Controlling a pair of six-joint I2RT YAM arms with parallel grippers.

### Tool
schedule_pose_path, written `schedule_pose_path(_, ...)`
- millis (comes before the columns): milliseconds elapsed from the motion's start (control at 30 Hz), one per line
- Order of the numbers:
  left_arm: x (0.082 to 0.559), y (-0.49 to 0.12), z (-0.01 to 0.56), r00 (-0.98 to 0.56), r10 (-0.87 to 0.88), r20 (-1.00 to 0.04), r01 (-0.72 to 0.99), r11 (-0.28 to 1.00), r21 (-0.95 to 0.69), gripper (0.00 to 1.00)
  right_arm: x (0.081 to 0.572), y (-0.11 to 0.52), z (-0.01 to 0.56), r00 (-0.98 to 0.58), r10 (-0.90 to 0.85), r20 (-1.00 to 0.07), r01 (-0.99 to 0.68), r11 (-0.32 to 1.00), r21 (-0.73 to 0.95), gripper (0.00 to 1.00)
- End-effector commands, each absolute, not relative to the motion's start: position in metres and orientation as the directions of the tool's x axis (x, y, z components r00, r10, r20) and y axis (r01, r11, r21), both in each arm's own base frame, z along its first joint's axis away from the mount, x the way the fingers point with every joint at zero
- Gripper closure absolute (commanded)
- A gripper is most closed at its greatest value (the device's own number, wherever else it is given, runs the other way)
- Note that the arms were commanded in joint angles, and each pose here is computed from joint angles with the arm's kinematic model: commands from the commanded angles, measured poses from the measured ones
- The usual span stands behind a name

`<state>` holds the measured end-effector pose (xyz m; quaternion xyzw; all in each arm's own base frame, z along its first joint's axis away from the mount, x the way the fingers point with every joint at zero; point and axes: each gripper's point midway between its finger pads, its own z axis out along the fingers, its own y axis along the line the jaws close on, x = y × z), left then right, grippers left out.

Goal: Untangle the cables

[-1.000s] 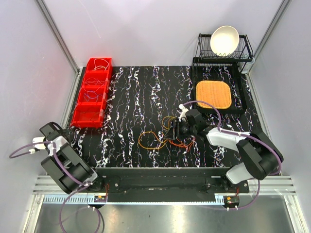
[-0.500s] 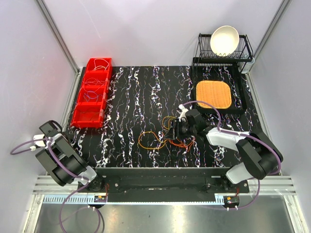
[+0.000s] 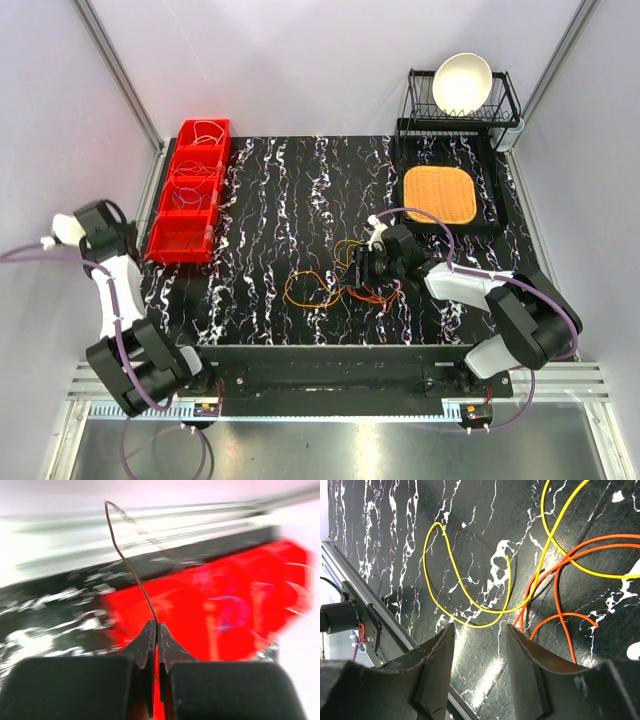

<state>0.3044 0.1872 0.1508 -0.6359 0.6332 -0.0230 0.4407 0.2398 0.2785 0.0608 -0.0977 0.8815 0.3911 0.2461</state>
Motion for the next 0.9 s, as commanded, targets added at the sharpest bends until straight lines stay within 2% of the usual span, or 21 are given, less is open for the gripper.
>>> schedule_pose_path(0, 0.321, 0.175, 0.221, 0.171, -0.741, -0.650, -0.749, 0.331, -0.574, 1.00, 0.251, 0.285, 0.077, -0.831, 0.028, -0.556, -0.407, 0.651, 0.641, 0.49)
schedule_pose_path(233, 0.341, 0.137, 0.228, 0.125, -0.738, -0.663, -0.728, 0.386, -0.567, 1.00, 0.251, 0.285, 0.080, -0.826, 0.033, -0.562, -0.411, 0.646, 0.643, 0.49)
schedule_pose_path(533, 0.399, 0.110, 0.243, -0.002, -0.707, -0.708, -0.685, 0.516, -0.514, 1.00, 0.251, 0.285, 0.079, -0.826, 0.033, -0.562, -0.410, 0.648, 0.641, 0.50)
schedule_pose_path(667, 0.413, 0.117, 0.297, 0.024, -0.658, -0.753, -0.658, 0.556, -0.507, 1.00, 0.251, 0.284, 0.079, -0.825, 0.035, -0.564, -0.410, 0.650, 0.640, 0.49)
schedule_pose_path(867, 0.400, 0.136, 0.363, 0.055, -0.544, -0.837, -0.692, 0.584, -0.424, 1.00, 0.250, 0.285, 0.080, -0.825, 0.032, -0.565, -0.414, 0.646, 0.641, 0.49)
